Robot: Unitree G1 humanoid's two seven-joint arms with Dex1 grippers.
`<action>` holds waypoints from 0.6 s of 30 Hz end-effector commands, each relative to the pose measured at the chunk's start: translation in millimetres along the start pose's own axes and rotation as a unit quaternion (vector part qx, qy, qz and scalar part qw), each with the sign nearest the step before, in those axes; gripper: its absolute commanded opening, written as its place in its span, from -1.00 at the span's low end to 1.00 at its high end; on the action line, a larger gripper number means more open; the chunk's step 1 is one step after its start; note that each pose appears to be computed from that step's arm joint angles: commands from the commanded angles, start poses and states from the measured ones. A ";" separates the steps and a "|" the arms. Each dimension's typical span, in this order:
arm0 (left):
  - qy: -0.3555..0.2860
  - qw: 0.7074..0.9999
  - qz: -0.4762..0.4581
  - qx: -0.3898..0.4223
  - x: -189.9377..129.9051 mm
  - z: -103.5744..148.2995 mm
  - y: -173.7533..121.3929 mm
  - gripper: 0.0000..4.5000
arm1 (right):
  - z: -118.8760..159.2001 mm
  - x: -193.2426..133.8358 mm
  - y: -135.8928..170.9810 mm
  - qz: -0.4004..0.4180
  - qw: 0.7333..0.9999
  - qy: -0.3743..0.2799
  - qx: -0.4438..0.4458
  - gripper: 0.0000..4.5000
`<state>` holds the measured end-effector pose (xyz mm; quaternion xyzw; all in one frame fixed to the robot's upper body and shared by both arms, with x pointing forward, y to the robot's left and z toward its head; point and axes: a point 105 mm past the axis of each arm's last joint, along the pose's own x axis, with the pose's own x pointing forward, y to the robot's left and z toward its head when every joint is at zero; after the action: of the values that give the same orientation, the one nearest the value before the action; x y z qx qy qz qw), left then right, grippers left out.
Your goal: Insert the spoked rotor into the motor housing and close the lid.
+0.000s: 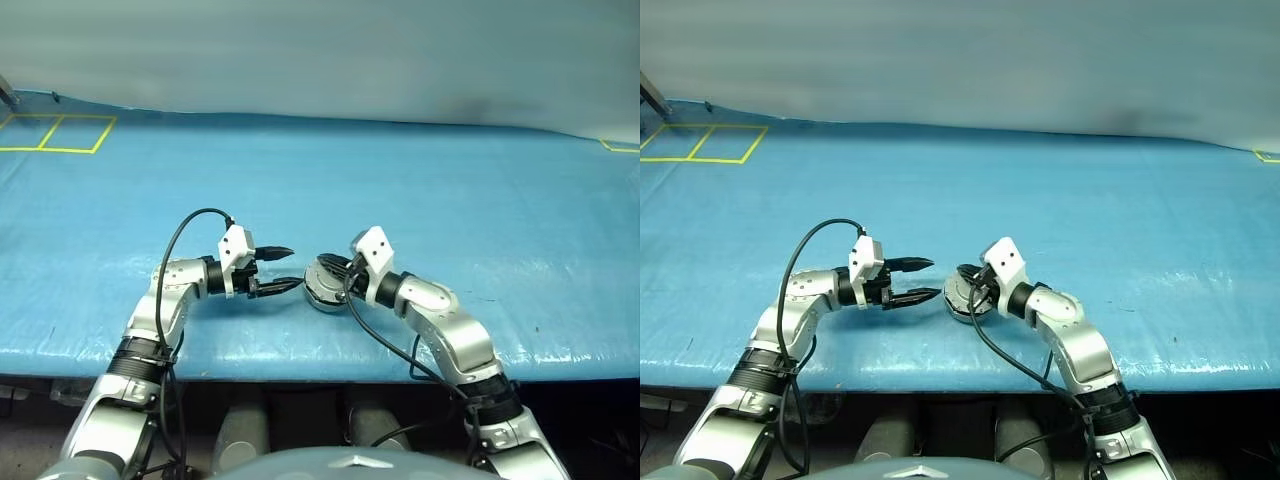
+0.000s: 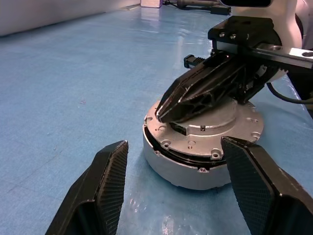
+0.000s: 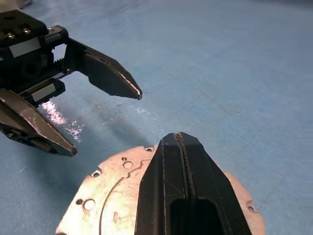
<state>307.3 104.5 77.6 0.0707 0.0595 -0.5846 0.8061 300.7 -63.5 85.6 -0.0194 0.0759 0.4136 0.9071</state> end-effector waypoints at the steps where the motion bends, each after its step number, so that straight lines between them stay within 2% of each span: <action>1: -0.021 1.000 -0.013 0.016 3.9 12.9 -3.1 0.46 | 31.7 -9.6 2.3 -0.009 0.998 -0.066 -0.009 -1.00; 4: -0.022 0.999 -0.024 0.012 5.9 12.5 -6.1 0.46 | 34.5 -17.7 3.0 -0.015 0.997 -0.072 -0.004 -1.00; 10: -0.019 0.999 -0.042 0.011 6.6 9.9 -9.7 0.46 | 20.8 -24.5 8.6 -0.009 0.999 -0.048 0.023 -1.00; 13: -0.019 0.999 -0.049 0.015 7.6 9.0 -10.5 0.48 | 13.6 -23.4 10.0 -0.005 0.999 -0.036 0.027 -0.75; 18: -0.022 0.998 -0.057 0.018 9.6 6.7 -13.5 0.48 | 8.8 -21.6 14.1 0.009 0.999 -0.025 0.029 -0.01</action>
<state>297.3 94.1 75.5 0.0619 0.0526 -0.6242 0.7771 278.7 -71.8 91.5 0.0172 0.0780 0.4102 0.9085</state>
